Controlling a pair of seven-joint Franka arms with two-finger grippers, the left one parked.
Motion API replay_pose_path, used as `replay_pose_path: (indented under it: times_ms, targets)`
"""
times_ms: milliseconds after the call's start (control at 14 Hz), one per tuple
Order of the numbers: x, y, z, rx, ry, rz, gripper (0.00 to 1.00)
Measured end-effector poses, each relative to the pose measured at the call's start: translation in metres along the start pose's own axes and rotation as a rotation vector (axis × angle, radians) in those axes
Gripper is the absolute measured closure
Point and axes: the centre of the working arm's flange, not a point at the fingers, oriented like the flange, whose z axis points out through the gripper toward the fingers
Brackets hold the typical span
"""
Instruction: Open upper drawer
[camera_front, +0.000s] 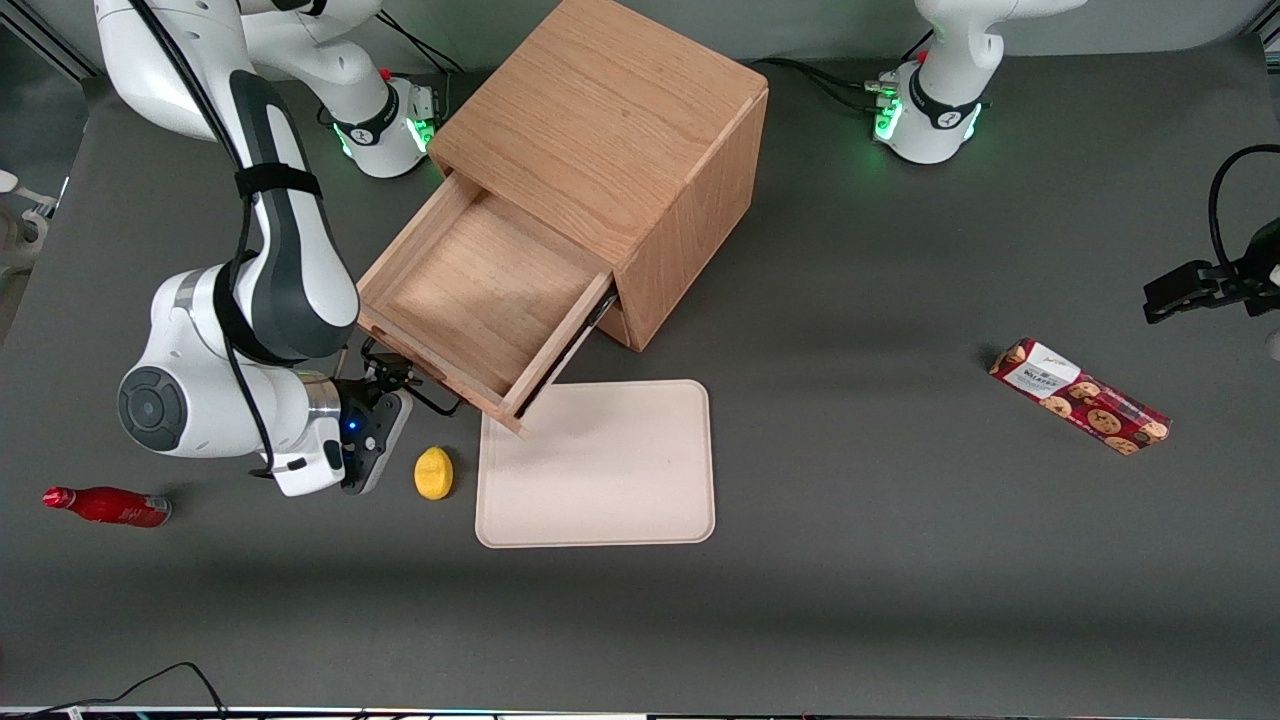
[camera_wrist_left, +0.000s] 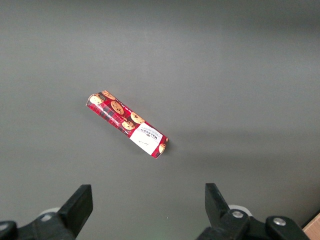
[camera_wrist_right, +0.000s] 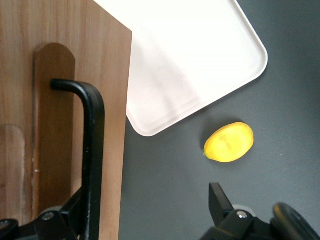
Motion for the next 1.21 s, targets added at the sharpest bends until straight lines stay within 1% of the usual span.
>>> replay_pose_path:
  times_ms: [357, 786, 1000, 1143, 1214]
  targets:
    - [-0.005, 0.016, -0.005, -0.009, 0.004, 0.004, 0.0]
    - [-0.005, 0.019, -0.008, 0.0, 0.009, 0.006, 0.0]
    - [-0.003, 0.016, -0.028, -0.015, 0.025, 0.042, 0.0]
    - [-0.006, 0.008, -0.049, -0.004, 0.026, 0.085, 0.0]
    - [-0.008, 0.002, -0.061, 0.003, 0.019, 0.095, 0.0]
